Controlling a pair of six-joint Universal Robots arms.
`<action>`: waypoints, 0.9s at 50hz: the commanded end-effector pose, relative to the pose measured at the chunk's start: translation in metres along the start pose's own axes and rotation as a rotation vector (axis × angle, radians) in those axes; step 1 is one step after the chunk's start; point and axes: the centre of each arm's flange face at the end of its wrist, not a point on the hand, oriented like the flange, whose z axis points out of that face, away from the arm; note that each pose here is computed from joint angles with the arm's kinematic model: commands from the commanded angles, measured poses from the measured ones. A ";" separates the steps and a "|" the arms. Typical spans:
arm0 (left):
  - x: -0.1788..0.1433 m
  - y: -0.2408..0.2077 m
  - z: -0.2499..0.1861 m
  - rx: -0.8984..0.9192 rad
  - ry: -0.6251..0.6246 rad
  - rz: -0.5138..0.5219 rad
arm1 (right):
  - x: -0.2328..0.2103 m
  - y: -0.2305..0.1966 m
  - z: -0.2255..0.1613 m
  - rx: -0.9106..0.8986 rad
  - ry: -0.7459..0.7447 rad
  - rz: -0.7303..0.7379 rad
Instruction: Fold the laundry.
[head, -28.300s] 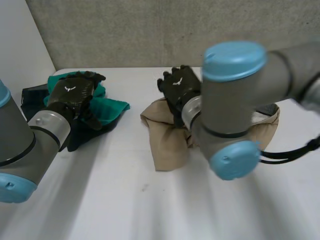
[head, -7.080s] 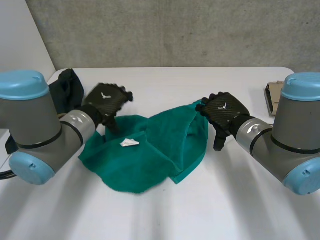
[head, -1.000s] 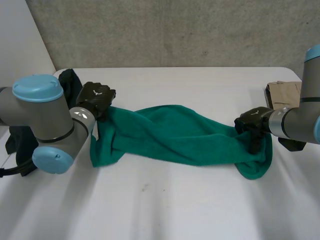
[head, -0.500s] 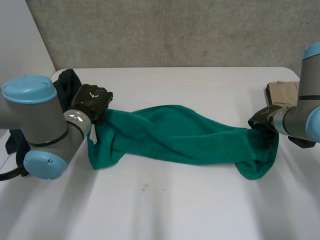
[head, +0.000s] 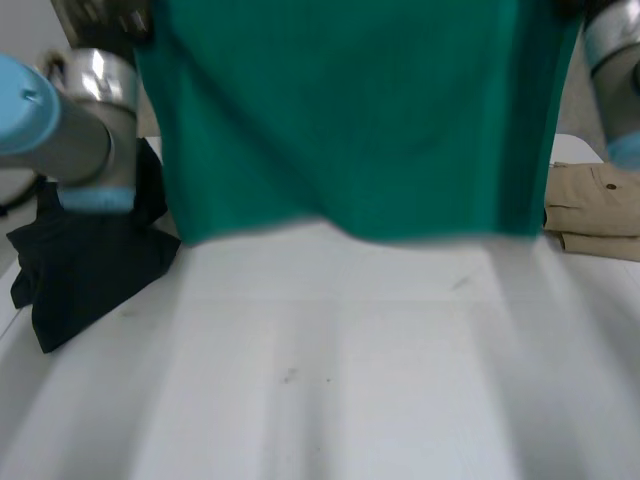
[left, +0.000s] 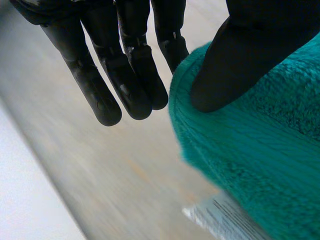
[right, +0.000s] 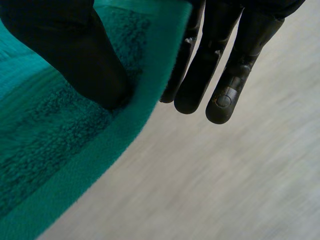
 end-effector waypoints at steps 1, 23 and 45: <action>-0.028 -0.049 0.025 0.198 -0.094 -0.039 | 0.027 -0.049 0.011 0.218 0.103 0.059; 0.065 0.091 -0.169 -0.498 0.365 -0.081 | -0.093 0.135 -0.115 -0.436 -0.331 0.048; 0.011 -0.035 -0.291 -1.041 0.794 0.039 | -0.028 0.073 -0.256 -1.086 -0.860 -0.087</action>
